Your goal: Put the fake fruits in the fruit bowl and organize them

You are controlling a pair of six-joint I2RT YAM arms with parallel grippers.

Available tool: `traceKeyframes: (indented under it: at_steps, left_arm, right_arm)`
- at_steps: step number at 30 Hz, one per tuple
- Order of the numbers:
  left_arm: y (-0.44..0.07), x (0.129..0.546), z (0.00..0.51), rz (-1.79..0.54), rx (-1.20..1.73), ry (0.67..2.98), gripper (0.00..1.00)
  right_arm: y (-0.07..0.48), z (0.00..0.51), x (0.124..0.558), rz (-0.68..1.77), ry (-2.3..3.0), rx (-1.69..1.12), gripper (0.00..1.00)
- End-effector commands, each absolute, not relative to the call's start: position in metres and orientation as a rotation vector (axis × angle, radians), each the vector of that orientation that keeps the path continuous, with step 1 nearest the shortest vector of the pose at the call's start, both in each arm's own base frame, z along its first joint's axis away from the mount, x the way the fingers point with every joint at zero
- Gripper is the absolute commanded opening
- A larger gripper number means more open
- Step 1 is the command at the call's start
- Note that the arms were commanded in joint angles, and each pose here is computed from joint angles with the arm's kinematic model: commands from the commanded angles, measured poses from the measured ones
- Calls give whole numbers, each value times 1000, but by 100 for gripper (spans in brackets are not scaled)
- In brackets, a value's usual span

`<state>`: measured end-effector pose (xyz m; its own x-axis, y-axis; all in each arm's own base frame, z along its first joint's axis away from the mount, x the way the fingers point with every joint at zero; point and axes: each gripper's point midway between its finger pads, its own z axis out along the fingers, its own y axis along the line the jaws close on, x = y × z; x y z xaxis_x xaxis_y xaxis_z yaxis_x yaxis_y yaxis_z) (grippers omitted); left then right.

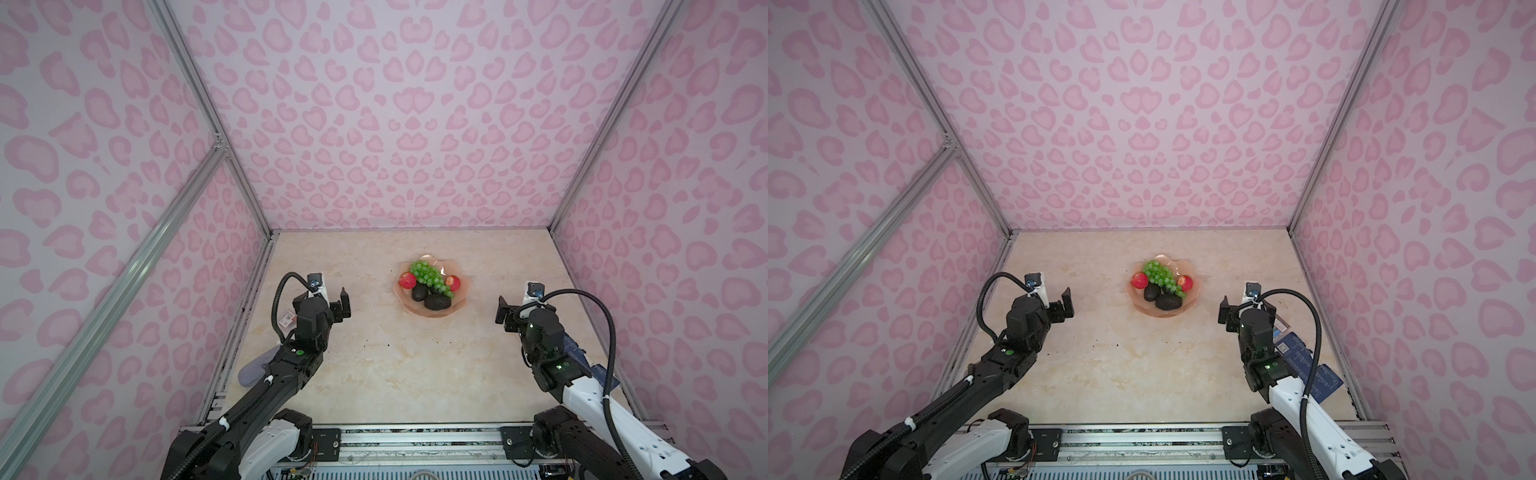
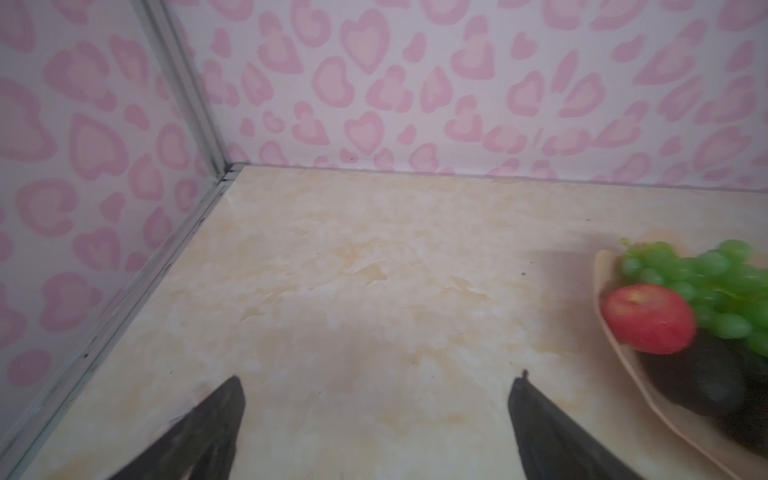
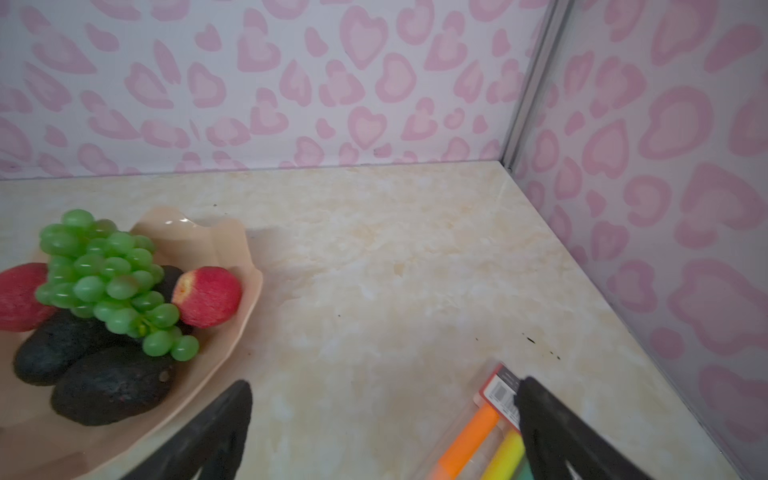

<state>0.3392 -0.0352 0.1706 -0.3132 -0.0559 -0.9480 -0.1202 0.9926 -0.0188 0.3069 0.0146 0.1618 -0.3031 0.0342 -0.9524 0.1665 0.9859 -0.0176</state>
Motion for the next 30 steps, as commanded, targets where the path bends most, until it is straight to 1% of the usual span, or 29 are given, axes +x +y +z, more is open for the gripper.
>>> traceKeyframes:
  at_steps: [1, 2, 6, 10, 12, 14, 18, 20, 30]
  left_arm:
    - [-4, 344, 183, 82, -266, 1736, 98]
    - [5, 344, 180, 89, -312, 1743, 98]
    - [28, 344, 176, 197, -313, 1726, 98]
    - [33, 352, 147, 170, -301, 1739, 98]
    - [29, 360, 144, 169, -257, 1764, 98]
    - [35, 361, 145, 191, -250, 1724, 98]
    - [42, 371, 125, 171, -279, 1729, 98]
    - [41, 378, 121, 175, -270, 1777, 98]
    - [41, 380, 120, 177, -266, 1782, 98]
  right_arm:
    - [-18, 171, 305, -258, 1755, 274, 99]
    - [-22, 166, 306, -276, 1761, 274, 99]
    - [-40, 157, 315, -327, 1761, 330, 99]
    - [-48, 144, 327, -360, 1757, 324, 99]
    - [-45, 132, 336, -345, 1772, 301, 99]
    - [-37, 138, 348, -321, 1731, 258, 99]
    - [-29, 122, 370, -310, 1779, 187, 99]
    - [-26, 112, 372, -300, 1776, 168, 99]
    - [-27, 107, 378, -306, 1801, 173, 100]
